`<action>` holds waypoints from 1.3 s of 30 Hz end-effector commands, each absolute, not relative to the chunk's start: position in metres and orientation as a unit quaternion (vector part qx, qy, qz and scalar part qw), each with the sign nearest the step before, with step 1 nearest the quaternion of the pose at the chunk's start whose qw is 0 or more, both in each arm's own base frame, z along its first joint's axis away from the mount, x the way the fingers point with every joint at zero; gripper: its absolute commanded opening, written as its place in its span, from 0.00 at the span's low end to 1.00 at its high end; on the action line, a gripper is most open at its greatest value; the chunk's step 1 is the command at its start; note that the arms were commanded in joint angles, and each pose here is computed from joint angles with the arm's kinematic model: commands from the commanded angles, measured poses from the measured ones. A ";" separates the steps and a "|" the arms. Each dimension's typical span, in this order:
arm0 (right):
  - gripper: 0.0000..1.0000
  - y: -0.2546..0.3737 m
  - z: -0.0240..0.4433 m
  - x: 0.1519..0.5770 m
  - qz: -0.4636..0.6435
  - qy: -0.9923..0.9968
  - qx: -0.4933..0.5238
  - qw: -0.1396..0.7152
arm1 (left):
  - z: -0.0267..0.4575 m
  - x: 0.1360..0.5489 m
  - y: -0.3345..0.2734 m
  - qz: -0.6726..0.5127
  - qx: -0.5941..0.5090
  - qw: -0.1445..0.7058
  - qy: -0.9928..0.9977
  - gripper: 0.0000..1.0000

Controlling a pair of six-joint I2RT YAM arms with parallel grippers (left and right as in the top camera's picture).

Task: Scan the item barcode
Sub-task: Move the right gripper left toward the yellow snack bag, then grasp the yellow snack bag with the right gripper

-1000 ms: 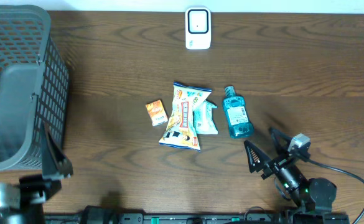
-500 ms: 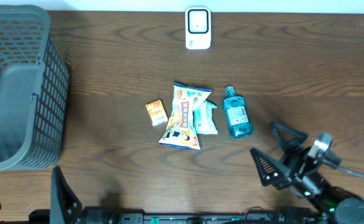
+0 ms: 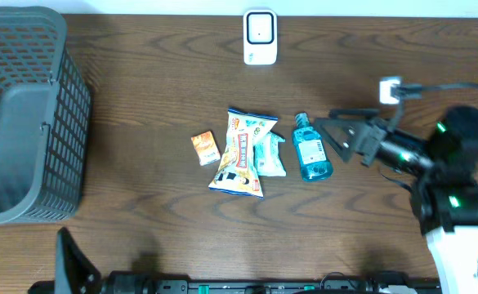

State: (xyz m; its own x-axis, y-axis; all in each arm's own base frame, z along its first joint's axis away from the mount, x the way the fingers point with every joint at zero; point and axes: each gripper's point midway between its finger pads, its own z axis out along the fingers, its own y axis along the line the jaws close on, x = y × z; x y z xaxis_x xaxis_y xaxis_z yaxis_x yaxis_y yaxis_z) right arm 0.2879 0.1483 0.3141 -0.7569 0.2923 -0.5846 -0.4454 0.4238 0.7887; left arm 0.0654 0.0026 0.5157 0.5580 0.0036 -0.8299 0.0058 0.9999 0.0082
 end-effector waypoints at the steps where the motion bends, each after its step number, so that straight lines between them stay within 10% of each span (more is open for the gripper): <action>1: 0.99 0.152 0.291 0.305 0.541 0.780 -0.044 0.312 | 0.526 0.058 0.006 -0.002 -0.007 0.894 0.448 0.98; 7: 0.99 0.195 0.265 0.309 0.556 0.763 -0.156 0.291 | 0.534 0.051 0.007 -0.003 -0.007 0.903 0.429 0.98; 18: 0.99 0.224 0.178 0.322 0.260 0.911 -0.049 0.316 | 0.519 0.053 0.008 0.009 -0.011 0.891 0.455 0.98; 39: 0.86 0.272 0.073 0.323 0.240 0.966 -0.023 0.095 | 0.505 0.028 0.010 0.037 -0.025 0.897 0.439 0.98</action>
